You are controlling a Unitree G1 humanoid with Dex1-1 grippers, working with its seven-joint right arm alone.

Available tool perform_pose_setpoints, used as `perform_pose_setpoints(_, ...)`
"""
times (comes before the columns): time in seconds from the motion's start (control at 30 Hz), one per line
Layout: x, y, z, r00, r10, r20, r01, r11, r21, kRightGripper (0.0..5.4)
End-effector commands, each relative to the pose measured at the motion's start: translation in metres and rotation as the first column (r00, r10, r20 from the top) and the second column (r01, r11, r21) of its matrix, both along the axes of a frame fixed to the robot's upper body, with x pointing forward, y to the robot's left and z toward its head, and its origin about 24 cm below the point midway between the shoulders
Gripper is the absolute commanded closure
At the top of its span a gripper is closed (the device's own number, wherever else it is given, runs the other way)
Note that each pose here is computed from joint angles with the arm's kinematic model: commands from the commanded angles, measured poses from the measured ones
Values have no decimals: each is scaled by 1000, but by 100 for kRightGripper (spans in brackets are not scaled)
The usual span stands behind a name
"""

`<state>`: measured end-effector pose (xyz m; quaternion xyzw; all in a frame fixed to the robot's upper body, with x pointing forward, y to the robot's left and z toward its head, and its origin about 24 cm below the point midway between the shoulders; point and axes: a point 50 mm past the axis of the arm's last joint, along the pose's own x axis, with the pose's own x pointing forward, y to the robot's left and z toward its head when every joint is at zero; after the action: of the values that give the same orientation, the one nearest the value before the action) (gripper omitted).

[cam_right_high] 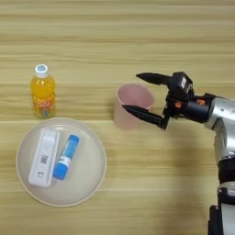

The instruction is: Move the objects on the table

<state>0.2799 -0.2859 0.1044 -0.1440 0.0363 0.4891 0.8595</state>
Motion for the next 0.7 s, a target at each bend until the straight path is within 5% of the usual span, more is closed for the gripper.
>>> perform_pose_setpoints(0.03, 8, -6, 25, 995, -17, 100, 24, 997, -67, 4)
perform_pose_setpoints(0.7, 12, -5, 31, 988, -22, 152, 26, 999, -24, 4)
